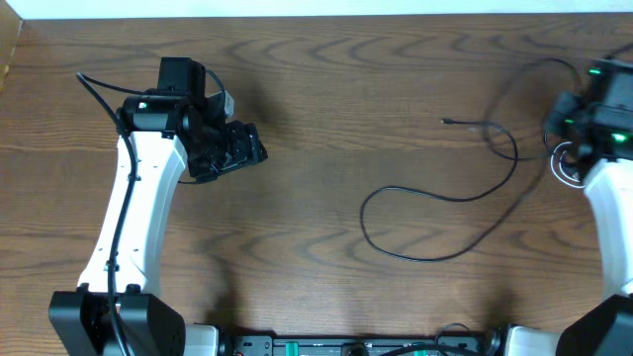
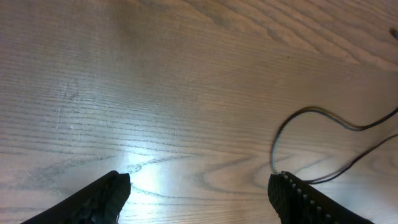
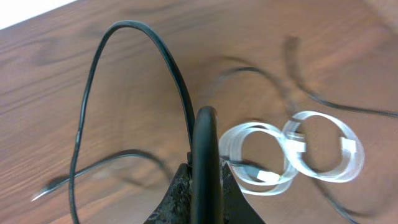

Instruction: Untangle cables

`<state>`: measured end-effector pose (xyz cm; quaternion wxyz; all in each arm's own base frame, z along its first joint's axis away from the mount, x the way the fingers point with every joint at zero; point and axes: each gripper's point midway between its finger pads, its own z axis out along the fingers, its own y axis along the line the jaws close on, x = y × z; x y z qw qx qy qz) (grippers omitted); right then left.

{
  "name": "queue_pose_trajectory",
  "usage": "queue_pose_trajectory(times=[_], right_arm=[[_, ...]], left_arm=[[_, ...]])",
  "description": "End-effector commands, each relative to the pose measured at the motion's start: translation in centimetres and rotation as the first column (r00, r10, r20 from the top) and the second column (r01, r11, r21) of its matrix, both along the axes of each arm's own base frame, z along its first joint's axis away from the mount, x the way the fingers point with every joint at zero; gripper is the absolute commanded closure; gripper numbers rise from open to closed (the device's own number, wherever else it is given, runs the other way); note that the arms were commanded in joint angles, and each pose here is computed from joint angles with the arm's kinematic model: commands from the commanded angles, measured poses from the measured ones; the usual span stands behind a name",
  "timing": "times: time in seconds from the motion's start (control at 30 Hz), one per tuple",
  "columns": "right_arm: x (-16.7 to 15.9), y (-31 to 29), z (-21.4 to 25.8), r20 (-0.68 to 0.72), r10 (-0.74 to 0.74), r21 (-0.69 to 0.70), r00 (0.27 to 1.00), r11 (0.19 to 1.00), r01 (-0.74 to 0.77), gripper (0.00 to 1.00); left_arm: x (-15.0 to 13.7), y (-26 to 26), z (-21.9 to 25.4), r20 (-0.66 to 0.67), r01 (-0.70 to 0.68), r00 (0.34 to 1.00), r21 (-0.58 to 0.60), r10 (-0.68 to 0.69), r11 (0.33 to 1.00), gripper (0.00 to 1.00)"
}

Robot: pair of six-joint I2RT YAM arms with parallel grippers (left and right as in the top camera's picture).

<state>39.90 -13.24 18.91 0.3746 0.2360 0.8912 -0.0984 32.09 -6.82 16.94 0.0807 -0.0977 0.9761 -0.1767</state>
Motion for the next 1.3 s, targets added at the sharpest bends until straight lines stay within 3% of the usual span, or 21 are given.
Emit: queue_pose_trajectory(times=[0.0, 0.37, 0.47, 0.53, 0.63, 0.7, 0.83, 0.97, 1.17, 1.27], right_arm=[[-1.4, -3.8, 0.6, 0.010, -0.089, -0.024, 0.996, 0.996, 0.089, 0.99], [-4.5, -12.4, 2.4, 0.121, -0.332, -0.036, 0.935, 0.940, 0.338, 0.97], [-5.1, -13.5, 2.6, 0.131, -0.357, -0.036, 0.925, 0.931, 0.364, 0.85], [-5.1, -13.7, 2.6, 0.137, -0.354, -0.025, 0.925, 0.933, 0.360, 0.65], [-3.9, -12.1, 2.4, 0.153, -0.275, 0.044, 0.949, 0.961, 0.272, 0.40], [-2.8, -10.0, 1.8, 0.154, -0.191, 0.122, 0.969, 0.977, 0.173, 0.30], [-2.3, -4.3, -0.3, 0.085, -0.034, 0.286, 0.996, 0.958, 0.008, 0.27], [-4.2, 0.6, -2.9, -0.064, 0.063, 0.396, 0.996, 0.918, -0.033, 0.22], [-7.0, 5.9, -5.4, -0.232, 0.185, 0.461, 0.955, 0.885, -0.059, 0.16], [-8.0, 6.4, -6.7, -0.307, 0.155, 0.420, 0.939, 0.907, -0.013, 0.15]], left_arm=[[-0.1, 0.2, -0.1, -0.004, -0.006, 1.000, 0.009, 0.006, 1.000, 0.23], [-0.2, 0.2, -0.1, -0.007, -0.006, 1.000, 0.009, 0.006, 1.000, 0.23], [-0.2, 0.2, -0.1, -0.008, -0.006, 1.000, 0.009, 0.006, 1.000, 0.23], [-0.2, 0.2, -0.1, -0.008, -0.007, 1.000, 0.009, 0.007, 1.000, 0.23], [-0.2, 0.2, -0.1, -0.008, -0.006, 1.000, 0.009, 0.006, 1.000, 0.23], [-0.2, 0.2, -0.1, -0.008, -0.006, 1.000, 0.009, 0.006, 1.000, 0.23], [-0.2, 0.2, -0.1, -0.008, -0.006, 1.000, 0.009, 0.006, 1.000, 0.23], [-0.2, 0.2, -0.1, -0.008, -0.006, 1.000, 0.009, 0.006, 1.000, 0.23], [-0.2, 0.2, -0.1, -0.008, -0.006, 1.000, 0.009, 0.006, 1.000, 0.23], [-0.2, 0.2, -0.1, -0.008, -0.006, 1.000, 0.009, 0.006, 1.000, 0.23]])
